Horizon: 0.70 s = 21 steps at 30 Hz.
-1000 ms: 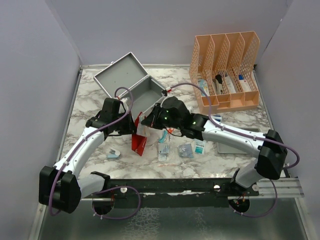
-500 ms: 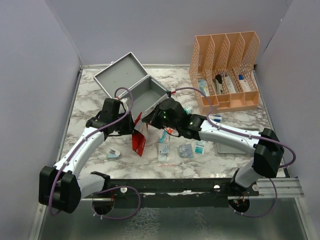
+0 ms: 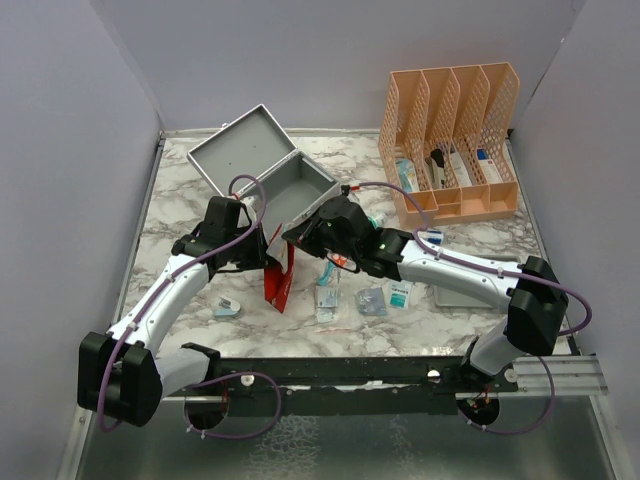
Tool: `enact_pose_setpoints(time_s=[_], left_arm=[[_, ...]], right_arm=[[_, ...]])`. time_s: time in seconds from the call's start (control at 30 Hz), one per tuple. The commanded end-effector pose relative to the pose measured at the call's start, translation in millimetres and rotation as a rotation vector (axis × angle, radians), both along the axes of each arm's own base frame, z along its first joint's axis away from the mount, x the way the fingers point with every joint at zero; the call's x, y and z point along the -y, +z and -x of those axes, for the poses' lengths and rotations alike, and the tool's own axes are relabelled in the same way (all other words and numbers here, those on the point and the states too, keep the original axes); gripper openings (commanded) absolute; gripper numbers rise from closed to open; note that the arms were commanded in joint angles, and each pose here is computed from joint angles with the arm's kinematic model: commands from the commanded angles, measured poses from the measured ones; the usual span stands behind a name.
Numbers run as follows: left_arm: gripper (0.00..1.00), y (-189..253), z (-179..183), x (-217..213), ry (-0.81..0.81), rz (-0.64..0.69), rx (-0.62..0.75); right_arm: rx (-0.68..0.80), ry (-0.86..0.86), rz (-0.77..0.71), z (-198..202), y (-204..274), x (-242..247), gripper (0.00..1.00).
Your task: Organize the medicine kit
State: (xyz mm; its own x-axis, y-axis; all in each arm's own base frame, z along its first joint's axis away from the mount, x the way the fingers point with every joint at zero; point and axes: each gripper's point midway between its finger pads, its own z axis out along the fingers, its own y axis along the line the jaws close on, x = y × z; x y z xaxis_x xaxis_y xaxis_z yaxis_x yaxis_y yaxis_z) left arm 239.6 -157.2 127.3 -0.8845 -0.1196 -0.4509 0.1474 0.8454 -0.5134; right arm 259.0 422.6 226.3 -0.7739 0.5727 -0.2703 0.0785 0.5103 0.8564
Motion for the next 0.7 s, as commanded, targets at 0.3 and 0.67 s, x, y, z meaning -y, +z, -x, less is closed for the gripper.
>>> enact_pose_setpoints(time_s=[0.3,0.67], left_arm=[[0.0,8,-1,4,-0.011,0.019,0.035],[0.0,14,-2,-6,-0.017,-0.048,0.055]], right_arm=[[0.029,-0.024,0.103,-6,-31,7,0.01],[0.157,0.029,0.411,-13,-76,38,0.01]])
